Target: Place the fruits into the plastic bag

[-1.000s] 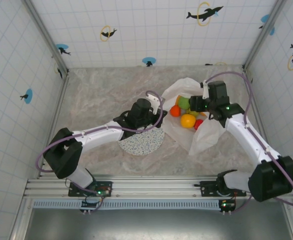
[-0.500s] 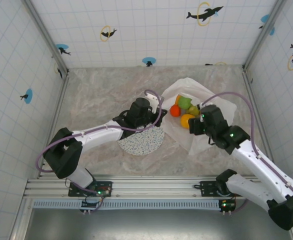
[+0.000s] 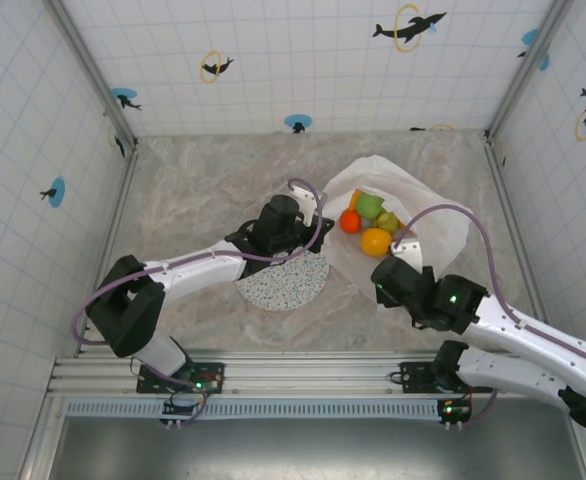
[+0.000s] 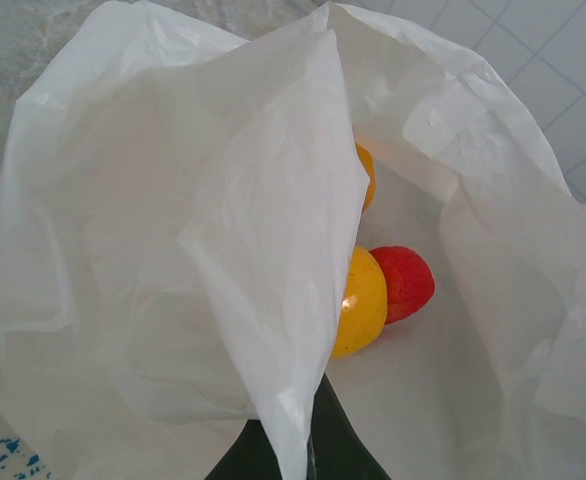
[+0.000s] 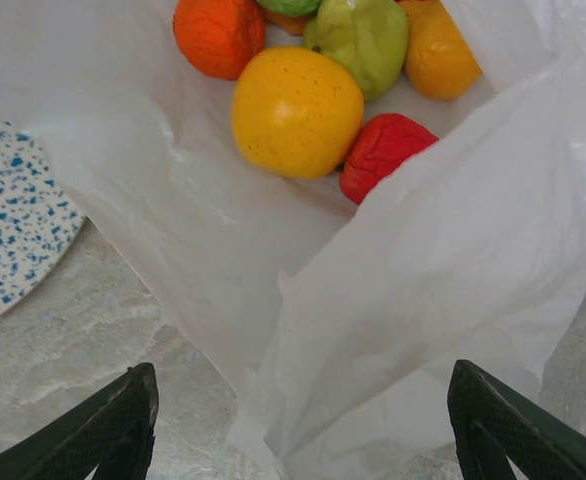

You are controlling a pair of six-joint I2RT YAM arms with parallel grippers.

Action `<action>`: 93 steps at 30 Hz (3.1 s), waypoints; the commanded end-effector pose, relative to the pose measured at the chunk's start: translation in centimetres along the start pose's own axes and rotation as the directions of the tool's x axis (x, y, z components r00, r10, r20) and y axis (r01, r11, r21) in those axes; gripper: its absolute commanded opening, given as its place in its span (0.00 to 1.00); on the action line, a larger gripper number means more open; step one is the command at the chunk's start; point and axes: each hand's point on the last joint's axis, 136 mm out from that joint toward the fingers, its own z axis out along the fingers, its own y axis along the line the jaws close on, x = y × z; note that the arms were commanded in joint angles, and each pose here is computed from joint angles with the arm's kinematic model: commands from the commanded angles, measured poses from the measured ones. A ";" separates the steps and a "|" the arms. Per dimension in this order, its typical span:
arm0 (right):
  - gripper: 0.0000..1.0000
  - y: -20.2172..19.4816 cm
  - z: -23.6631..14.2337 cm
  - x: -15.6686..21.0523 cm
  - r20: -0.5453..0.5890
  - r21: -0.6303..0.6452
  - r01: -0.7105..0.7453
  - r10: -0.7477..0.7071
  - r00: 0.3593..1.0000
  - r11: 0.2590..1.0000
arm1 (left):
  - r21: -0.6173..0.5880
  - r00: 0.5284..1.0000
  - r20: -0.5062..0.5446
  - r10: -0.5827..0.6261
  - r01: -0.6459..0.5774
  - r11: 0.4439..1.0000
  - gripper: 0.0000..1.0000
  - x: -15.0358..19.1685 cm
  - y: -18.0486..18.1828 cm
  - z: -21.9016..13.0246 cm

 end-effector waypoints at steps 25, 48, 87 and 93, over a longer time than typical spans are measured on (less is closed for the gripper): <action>0.00 -0.1 5.0 -3.4 0.016 -0.126 -0.082 0.085 0.996 0.989 | -0.007 0.998 0.012 -0.054 0.054 0.999 0.00 -0.6 1.2 -0.7; 0.00 -2.4 -4.1 -25.3 0.387 -0.389 -0.146 0.305 0.870 0.909 | -0.122 0.951 0.303 -0.069 0.111 0.986 0.00 -16.2 2.6 -4.6; 0.00 -10.7 -3.6 -31.4 0.473 -0.334 -0.281 0.418 0.775 0.900 | -0.218 0.852 0.523 -0.024 0.161 0.963 0.00 -26.8 7.1 -7.3; 0.00 -12.2 -6.7 -32.9 0.532 -0.337 -0.277 0.425 0.733 0.900 | -0.189 0.840 0.542 0.003 0.118 0.975 0.00 -29.0 5.3 -8.9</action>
